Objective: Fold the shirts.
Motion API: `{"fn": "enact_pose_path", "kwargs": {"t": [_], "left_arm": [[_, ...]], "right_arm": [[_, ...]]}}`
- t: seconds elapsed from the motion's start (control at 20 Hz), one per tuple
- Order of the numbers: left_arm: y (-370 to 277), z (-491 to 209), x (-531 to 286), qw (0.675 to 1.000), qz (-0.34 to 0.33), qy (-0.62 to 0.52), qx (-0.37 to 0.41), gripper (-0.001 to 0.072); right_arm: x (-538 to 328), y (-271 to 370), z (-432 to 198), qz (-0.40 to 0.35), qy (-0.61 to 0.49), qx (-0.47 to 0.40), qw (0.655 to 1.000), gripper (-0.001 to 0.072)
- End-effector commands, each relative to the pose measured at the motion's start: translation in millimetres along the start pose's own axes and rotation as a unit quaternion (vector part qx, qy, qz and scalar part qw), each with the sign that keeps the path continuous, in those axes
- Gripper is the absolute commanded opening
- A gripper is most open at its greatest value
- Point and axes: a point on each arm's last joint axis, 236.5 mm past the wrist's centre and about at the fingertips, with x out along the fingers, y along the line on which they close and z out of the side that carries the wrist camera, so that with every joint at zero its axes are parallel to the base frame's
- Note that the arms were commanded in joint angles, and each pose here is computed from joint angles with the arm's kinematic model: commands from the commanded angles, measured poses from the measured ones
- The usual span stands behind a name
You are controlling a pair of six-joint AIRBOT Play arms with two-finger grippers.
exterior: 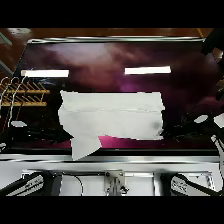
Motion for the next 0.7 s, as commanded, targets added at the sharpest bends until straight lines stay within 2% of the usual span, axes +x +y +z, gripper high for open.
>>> {"fn": "enact_pose_path", "kwargs": {"t": [0.0,0.2,0.3,0.5,0.65], "left_arm": [[-23,2,-14,0.997,-0.018,0.017,0.070,0.0037],[-63,51,-50,0.991,-0.009,-0.046,0.127,0.0037],[-79,77,-66,0.988,-0.005,-0.085,0.126,0.0037],[-87,109,-67,0.992,-0.017,-0.076,0.100,0.0037],[-105,142,-67,0.990,-0.055,-0.085,0.101,0.0037]], "right_arm": [[-12,18,8,0.011,-0.002,-0.033,0.999,0.0060],[-51,42,39,0.019,-0.048,-0.062,0.997,0.0060],[-67,51,56,0.021,-0.072,-0.072,0.995,0.0060],[-91,60,95,0.020,-0.148,-0.059,0.987,0.0060],[-92,78,112,-0.009,-0.167,-0.112,0.980,0.0059]]}}
